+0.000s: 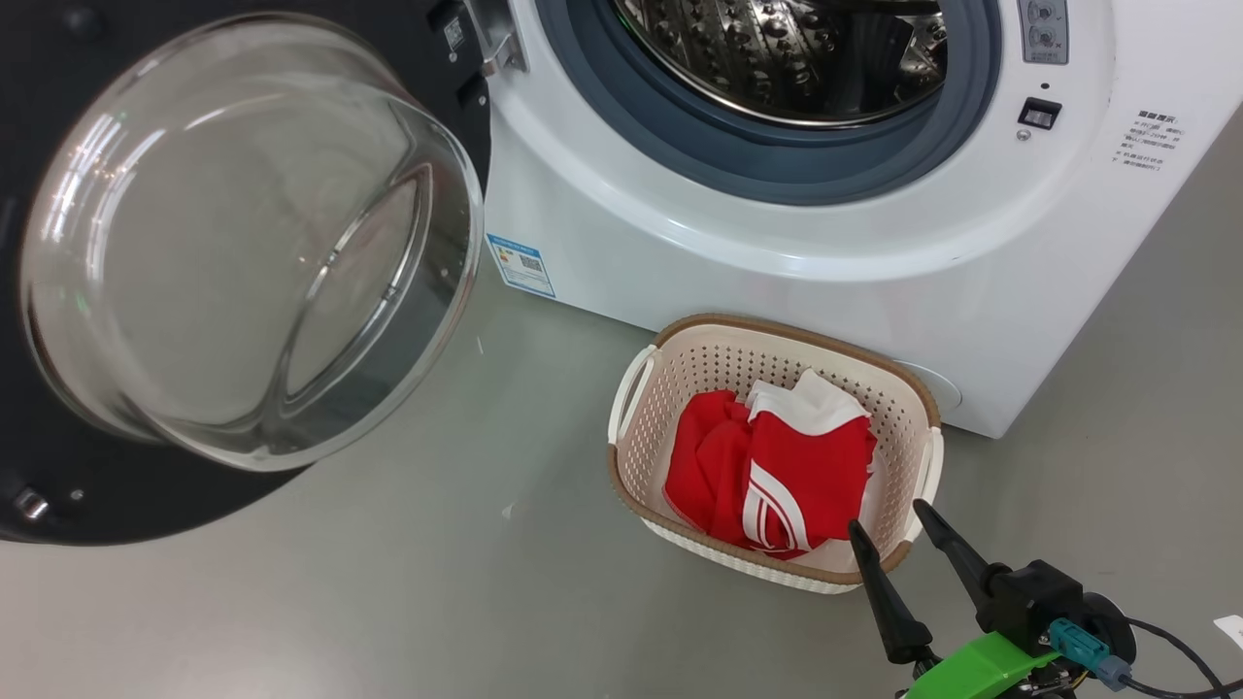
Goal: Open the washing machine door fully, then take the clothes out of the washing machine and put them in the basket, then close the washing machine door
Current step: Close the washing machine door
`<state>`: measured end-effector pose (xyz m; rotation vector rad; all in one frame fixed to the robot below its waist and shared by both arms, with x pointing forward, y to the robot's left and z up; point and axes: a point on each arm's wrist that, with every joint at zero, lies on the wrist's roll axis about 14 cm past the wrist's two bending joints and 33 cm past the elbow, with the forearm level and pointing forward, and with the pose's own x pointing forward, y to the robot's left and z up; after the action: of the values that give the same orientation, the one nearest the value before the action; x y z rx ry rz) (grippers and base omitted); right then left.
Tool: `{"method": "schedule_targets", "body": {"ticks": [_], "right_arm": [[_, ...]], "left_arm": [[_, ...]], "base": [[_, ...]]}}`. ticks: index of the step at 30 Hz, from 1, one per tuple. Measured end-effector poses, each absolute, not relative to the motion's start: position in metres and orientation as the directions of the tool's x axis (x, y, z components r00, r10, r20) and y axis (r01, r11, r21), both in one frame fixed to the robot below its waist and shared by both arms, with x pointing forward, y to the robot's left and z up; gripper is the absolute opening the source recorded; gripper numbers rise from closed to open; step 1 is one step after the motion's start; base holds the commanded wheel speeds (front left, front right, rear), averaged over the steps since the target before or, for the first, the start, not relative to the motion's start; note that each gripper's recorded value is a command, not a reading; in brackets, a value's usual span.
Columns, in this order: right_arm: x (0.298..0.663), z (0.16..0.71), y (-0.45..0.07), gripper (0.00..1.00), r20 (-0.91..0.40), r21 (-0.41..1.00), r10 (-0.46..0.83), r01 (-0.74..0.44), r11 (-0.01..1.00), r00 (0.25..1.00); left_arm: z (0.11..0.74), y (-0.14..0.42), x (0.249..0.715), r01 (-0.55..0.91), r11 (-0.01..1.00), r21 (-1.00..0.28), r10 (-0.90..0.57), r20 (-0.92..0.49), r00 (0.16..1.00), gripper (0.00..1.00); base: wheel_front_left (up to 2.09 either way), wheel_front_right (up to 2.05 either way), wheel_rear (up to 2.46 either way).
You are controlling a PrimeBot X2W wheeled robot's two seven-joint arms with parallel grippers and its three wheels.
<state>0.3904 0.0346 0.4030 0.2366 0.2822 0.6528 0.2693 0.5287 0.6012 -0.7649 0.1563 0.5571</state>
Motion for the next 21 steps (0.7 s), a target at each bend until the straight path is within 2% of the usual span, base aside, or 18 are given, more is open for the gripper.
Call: {"method": "schedule_targets", "body": {"ticks": [21], "right_arm": [[0.388,0.412,0.038,1.00,-0.163,0.294,0.631,-0.573,0.765,0.759]], "left_arm": [[0.609,0.479,0.274,-0.384,0.695,-0.608,0.212,-0.338,0.917,0.00]], "base": [[0.00,0.00,0.00]]}}
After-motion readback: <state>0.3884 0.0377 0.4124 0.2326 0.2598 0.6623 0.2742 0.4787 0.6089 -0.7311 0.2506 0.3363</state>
